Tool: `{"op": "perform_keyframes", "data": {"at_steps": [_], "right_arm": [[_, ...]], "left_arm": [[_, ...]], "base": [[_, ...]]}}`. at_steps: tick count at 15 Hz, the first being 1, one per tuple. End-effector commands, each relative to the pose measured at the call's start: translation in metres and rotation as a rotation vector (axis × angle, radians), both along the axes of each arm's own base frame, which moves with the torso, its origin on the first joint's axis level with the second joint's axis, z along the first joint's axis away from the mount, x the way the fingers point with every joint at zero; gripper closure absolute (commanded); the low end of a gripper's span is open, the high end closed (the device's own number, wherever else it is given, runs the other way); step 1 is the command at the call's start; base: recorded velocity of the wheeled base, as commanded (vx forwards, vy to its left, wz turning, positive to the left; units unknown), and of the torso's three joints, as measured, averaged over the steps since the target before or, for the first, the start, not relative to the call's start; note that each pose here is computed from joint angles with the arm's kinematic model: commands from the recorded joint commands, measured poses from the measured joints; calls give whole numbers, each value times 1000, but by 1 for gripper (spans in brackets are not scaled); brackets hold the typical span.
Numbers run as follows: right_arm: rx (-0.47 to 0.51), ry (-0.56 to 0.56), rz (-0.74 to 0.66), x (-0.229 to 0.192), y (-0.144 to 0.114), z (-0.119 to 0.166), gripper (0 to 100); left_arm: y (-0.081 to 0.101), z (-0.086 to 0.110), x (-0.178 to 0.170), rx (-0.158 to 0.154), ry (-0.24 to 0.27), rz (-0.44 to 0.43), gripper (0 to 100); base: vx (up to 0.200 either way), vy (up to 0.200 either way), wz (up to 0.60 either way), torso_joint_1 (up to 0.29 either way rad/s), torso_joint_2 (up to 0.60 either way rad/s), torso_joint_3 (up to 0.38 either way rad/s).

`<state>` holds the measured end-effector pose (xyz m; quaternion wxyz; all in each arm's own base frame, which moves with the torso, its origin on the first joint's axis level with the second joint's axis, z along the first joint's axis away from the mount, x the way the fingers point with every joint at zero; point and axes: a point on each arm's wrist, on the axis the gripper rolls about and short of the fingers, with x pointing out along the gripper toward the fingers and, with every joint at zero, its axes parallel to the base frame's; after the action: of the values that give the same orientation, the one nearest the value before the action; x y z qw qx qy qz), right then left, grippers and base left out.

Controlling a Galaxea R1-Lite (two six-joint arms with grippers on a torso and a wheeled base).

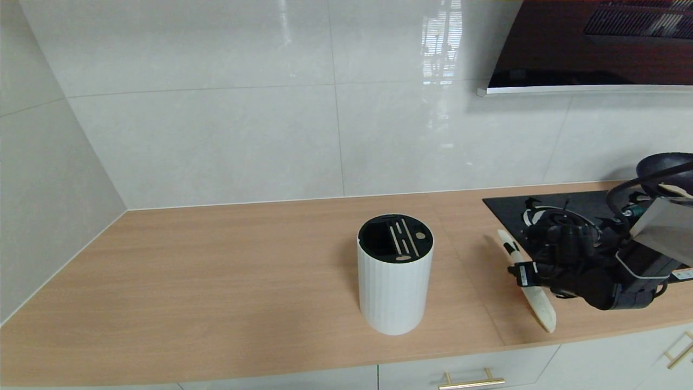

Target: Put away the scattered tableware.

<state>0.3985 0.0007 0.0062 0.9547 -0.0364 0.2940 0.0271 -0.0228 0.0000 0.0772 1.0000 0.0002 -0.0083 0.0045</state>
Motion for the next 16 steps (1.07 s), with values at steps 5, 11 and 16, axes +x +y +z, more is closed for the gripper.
{"op": "perform_keyframes", "data": {"at_steps": [5,11,16], "right_arm": [[43,-234,62,-44,28,106,100],[99,-463,162,-89,75,186,100],[122,-508,228,-98,97,201,100]], "left_arm": [[0,0,0,1,0,2,0],[0,0,0,9,1,-3,0],[0,0,0,24,0,-4,0]], "base": [[0,0,0,0,0,0],[0,0,0,0,0,0],[0,0,0,0,0,0]]}}
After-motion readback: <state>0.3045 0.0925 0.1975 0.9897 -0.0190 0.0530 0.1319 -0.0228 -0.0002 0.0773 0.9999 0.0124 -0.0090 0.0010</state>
